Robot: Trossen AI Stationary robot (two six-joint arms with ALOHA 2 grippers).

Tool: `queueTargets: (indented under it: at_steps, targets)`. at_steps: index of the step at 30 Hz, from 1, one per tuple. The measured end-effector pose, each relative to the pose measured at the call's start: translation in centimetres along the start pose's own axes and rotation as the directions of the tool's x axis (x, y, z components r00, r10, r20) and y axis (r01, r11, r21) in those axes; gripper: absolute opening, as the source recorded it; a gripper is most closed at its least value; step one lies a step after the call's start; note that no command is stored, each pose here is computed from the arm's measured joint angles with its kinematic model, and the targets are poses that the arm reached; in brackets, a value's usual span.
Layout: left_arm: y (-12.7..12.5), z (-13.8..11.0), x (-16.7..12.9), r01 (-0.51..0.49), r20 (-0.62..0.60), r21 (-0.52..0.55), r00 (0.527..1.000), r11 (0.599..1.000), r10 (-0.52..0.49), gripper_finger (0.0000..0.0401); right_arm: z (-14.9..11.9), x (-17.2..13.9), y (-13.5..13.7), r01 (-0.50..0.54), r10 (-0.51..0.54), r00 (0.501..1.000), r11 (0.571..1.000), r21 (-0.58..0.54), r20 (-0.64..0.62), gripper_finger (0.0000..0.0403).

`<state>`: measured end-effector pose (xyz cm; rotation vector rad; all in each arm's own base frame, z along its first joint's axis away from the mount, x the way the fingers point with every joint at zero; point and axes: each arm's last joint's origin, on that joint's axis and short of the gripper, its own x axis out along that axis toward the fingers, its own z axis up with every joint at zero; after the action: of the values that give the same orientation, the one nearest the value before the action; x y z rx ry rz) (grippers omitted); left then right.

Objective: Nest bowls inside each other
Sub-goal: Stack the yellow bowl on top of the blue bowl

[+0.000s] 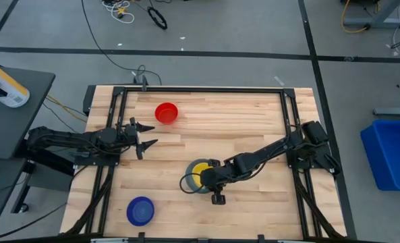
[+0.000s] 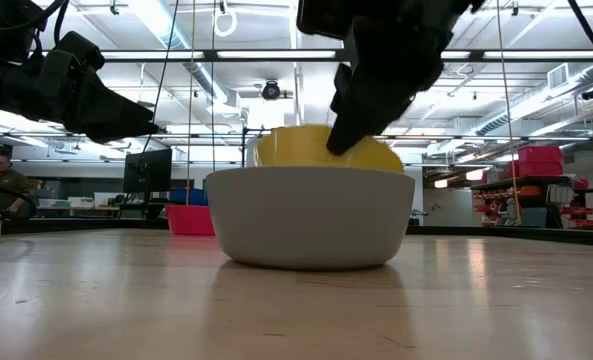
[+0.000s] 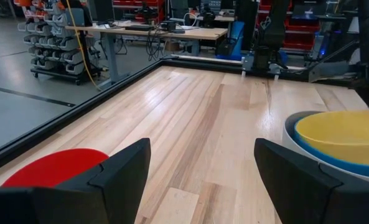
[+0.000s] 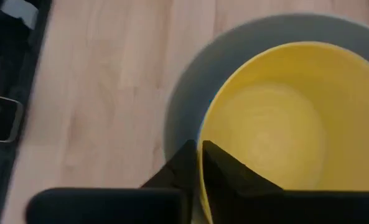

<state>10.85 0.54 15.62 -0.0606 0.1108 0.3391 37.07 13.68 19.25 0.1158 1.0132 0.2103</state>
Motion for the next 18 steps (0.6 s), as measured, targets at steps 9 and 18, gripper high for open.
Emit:
queueTargets:
  at_steps: [9,18]
  targets:
    - [0.0,0.0,0.0,0.0,0.0,0.0,1.0,1.0,0.0,0.0294,1.5,-1.4,0.5,0.068,-0.068,0.998,0.998,0.014,0.018,0.0128]
    - [0.0,0.0,0.0,0.0,0.0,0.0,1.0,1.0,0.0,0.0294,1.5,-1.8,1.0,0.076,-0.076,0.997,0.997,0.022,-0.002,0.0103]
